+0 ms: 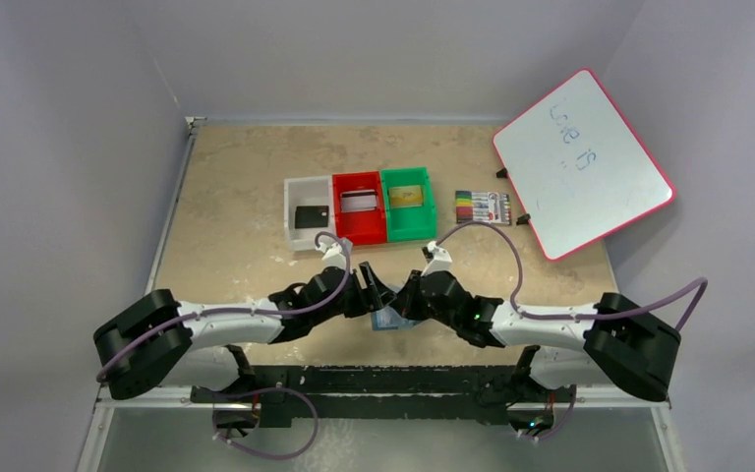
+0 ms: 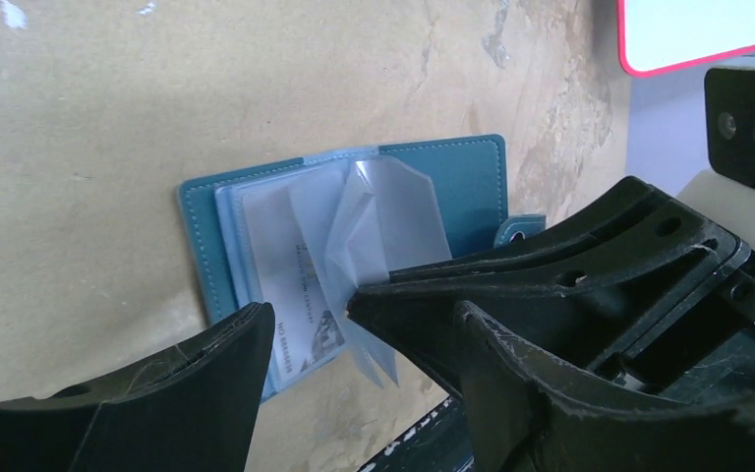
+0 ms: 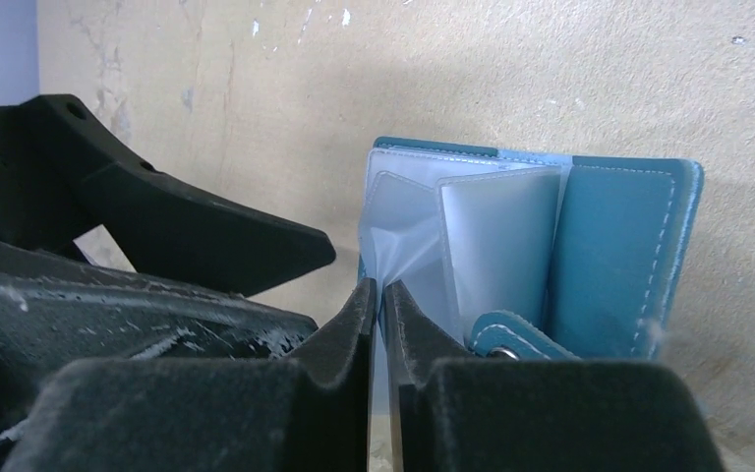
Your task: Take the credit cards out of the card holder
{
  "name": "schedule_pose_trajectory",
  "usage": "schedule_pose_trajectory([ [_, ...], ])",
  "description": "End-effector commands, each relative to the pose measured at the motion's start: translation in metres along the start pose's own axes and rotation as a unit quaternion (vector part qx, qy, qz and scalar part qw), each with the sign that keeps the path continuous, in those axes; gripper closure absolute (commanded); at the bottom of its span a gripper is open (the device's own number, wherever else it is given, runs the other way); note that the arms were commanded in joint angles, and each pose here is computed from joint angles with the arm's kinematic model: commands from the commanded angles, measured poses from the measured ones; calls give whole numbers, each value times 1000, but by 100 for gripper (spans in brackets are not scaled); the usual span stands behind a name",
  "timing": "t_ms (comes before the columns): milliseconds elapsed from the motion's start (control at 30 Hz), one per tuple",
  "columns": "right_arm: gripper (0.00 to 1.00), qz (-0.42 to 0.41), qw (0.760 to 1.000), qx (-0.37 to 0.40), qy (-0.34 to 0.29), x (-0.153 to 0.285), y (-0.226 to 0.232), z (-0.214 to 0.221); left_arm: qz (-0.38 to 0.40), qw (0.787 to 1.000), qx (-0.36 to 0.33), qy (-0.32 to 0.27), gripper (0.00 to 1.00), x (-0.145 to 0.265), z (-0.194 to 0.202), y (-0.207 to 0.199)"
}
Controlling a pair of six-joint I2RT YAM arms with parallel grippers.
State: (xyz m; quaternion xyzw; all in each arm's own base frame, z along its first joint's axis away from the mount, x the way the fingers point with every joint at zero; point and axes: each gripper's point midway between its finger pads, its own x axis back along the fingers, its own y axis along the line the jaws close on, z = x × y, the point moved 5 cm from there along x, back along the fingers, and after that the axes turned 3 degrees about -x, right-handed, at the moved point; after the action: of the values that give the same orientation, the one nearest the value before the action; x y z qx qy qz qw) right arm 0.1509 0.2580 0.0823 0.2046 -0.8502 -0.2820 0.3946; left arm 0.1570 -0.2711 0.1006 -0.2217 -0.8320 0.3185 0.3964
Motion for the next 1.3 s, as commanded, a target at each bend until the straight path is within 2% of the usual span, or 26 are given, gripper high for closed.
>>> schedule_pose_trajectory([
  [0, 91, -24, 999, -27, -32, 2, 7, -12, 43, 998, 26, -37, 34, -8, -10, -27],
  [300, 88, -23, 998, -39, -37, 6, 0, -11, 83, 995, 49, -19, 35, -31, 2, -37],
  [567, 86, -16, 997, -51, -48, 14, -10, -10, 119, 991, 66, -16, 41, -38, 8, -49],
  [667, 86, -9, 997, -51, -52, 19, -14, -11, 106, 992, 64, -25, 44, -37, 5, -46],
  [833, 78, 31, 996, -32, -71, 31, -20, -23, 58, 996, 47, -55, 44, -28, -5, -36],
  [967, 63, 73, 992, -17, -101, 45, -24, -38, 4, 997, 25, -72, 43, -19, -12, -22],
  [1267, 57, 144, 984, 28, -97, 58, -36, -46, -62, 995, -5, -84, 42, -4, -17, -2],
])
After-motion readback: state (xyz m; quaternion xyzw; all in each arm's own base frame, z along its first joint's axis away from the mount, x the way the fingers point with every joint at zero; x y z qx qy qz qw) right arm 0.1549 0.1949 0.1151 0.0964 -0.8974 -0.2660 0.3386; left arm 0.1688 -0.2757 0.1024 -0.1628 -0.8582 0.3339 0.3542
